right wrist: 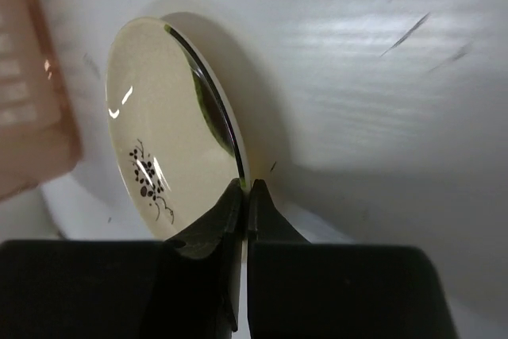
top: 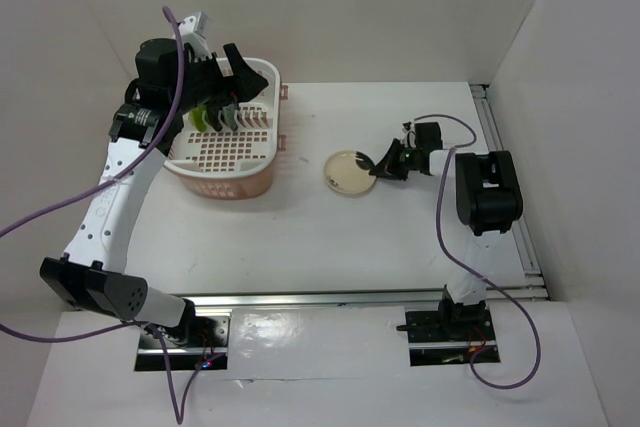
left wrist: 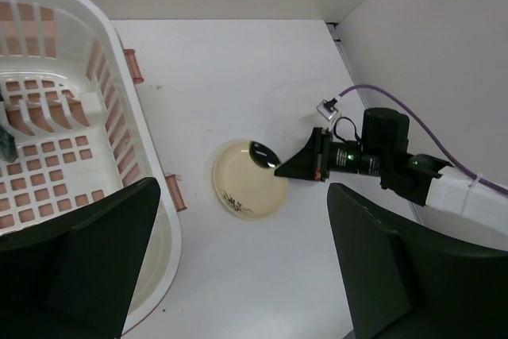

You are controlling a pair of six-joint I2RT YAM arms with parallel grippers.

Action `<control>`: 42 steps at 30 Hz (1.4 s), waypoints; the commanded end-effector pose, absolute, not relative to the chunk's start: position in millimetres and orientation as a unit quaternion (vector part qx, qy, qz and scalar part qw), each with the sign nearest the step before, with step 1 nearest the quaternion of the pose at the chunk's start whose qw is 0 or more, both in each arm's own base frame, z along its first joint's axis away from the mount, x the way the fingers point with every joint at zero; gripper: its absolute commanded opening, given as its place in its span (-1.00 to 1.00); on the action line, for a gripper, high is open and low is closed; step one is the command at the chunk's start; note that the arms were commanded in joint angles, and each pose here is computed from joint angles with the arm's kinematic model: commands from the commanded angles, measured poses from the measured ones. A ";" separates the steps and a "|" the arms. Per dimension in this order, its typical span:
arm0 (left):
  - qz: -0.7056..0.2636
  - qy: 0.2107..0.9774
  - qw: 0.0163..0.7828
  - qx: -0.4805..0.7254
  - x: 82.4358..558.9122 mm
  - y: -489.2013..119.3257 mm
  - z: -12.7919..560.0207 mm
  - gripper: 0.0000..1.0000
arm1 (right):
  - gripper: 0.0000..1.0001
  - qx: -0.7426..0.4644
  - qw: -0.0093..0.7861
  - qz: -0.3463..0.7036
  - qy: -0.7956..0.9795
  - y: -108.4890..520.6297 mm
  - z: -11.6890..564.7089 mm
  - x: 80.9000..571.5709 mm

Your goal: Load the plates into the dish rack

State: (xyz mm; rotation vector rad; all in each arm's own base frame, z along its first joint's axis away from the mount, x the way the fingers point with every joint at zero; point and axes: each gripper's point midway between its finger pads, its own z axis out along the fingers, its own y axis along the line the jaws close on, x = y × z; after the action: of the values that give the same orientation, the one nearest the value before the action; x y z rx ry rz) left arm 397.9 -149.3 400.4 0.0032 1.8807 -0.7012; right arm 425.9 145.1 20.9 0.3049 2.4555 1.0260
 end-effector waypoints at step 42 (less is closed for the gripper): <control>-0.389 0.774 0.489 0.102 435.9 -223.3 369.1 -1.00 | 0.44 -0.163 0.463 0.513 0.704 261.8 364.6 433.7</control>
State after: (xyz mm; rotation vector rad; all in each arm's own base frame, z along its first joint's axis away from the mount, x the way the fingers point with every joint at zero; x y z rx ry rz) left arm 436.8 -216.5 348.4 0.1934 1.9555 -0.9311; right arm 437.2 258.4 327.2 -0.3366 1.8477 1.2702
